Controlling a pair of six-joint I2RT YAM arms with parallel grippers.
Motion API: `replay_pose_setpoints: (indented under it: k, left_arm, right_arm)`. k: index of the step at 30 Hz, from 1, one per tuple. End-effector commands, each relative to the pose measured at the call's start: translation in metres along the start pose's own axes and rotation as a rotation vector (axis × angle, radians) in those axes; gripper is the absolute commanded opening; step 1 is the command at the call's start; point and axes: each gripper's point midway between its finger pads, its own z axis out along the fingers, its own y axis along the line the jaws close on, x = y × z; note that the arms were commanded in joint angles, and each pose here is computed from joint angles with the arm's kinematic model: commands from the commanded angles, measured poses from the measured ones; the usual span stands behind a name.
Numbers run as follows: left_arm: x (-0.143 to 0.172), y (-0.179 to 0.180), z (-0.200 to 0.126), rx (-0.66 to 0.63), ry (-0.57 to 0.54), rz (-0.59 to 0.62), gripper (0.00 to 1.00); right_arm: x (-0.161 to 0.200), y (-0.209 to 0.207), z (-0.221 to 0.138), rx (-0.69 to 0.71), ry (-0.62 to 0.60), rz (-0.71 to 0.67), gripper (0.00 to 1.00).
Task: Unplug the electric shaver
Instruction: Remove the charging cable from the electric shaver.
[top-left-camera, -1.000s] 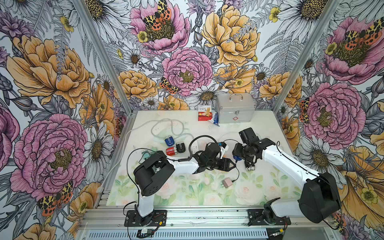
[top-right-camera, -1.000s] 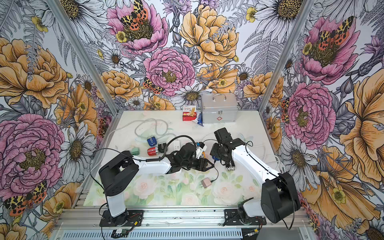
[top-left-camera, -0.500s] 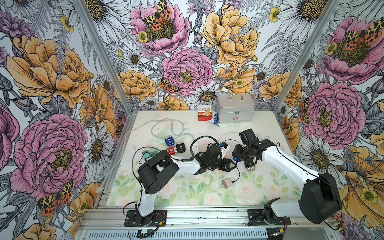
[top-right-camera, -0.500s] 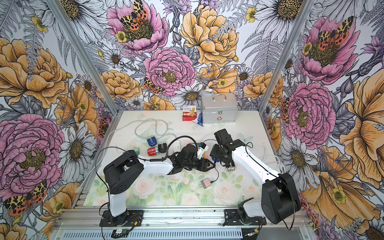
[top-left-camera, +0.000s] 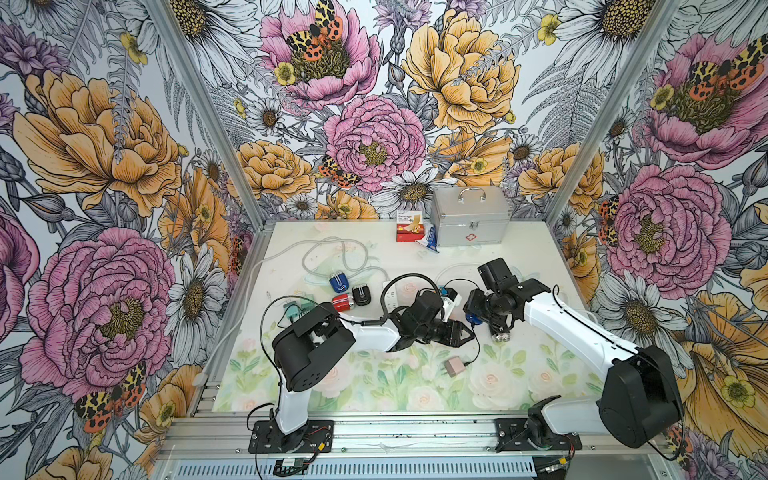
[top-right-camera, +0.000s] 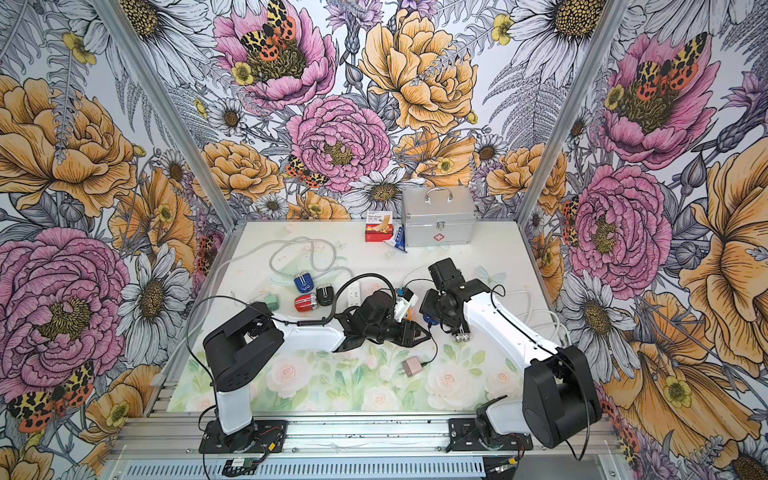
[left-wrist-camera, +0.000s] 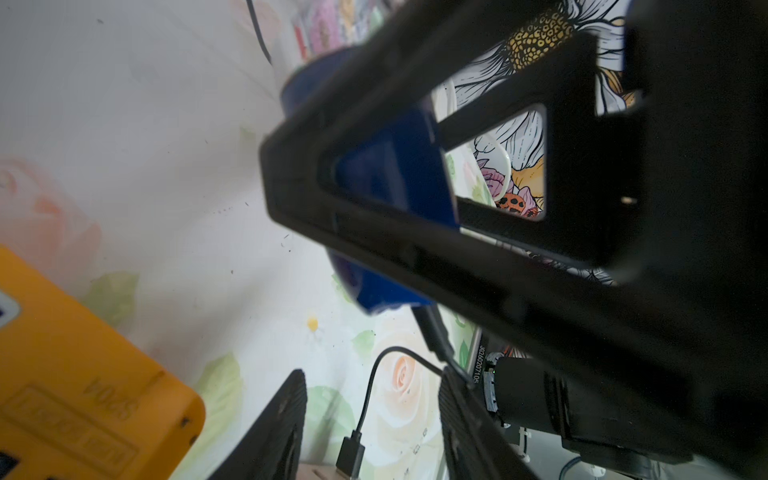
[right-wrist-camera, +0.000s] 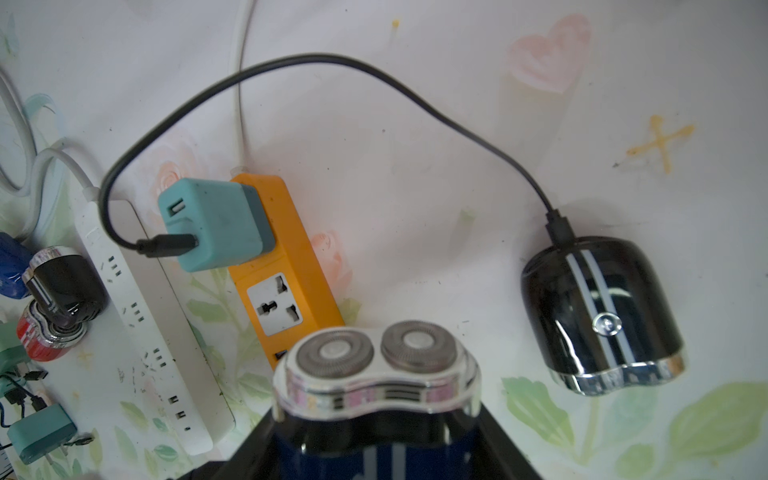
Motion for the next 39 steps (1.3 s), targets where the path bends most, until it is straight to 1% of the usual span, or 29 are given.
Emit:
replay_pose_setpoints:
  k: [1, 6, 10, 16, 19, 23, 26, 27, 32, 35, 39]
  left_arm:
    - [-0.002, -0.015, -0.008, 0.020, -0.003, 0.051, 0.52]
    - [-0.002, -0.026, -0.007, 0.051, 0.024, 0.066, 0.50]
    - [0.000, -0.027, -0.009, 0.026, 0.045, 0.098, 0.50]
    - [-0.003, -0.035, -0.010, 0.048, 0.048, 0.106, 0.50]
    - [-0.002, -0.037, -0.013, 0.048, 0.069, 0.118, 0.50]
    - [0.007, -0.033, -0.013, 0.028, 0.124, 0.122, 0.49]
    - [0.018, -0.018, -0.016, -0.023, 0.145, 0.122, 0.50]
    - [0.010, -0.026, -0.026, -0.014, 0.116, 0.132, 0.50]
    - [0.011, -0.014, -0.041, -0.068, 0.104, 0.123, 0.50]
    - [0.010, -0.013, -0.046, -0.071, 0.095, 0.125, 0.50]
    - [0.004, -0.031, -0.044, -0.027, 0.095, 0.138, 0.50]
  right_arm:
    - [0.001, 0.004, -0.005, -0.029, -0.011, 0.008, 0.39]
    - [0.001, 0.003, -0.005, -0.026, -0.012, 0.008, 0.39]
    - [0.000, 0.003, -0.006, -0.028, -0.016, 0.009, 0.39]
    - [0.000, 0.004, -0.006, -0.030, -0.015, 0.009, 0.39]
    - [0.001, 0.003, -0.006, -0.029, -0.014, 0.009, 0.39]
    - [0.001, 0.003, -0.005, -0.027, -0.009, 0.006, 0.39]
    - [0.000, 0.002, -0.005, -0.027, -0.014, 0.009, 0.39]
    - [-0.001, 0.003, -0.006, -0.028, -0.016, 0.007, 0.39]
    - [-0.002, 0.003, -0.007, -0.033, -0.016, 0.008, 0.38]
    - [-0.002, 0.002, -0.007, -0.029, -0.020, 0.009, 0.38]
    - [-0.002, 0.002, -0.005, -0.027, -0.016, 0.011, 0.38]
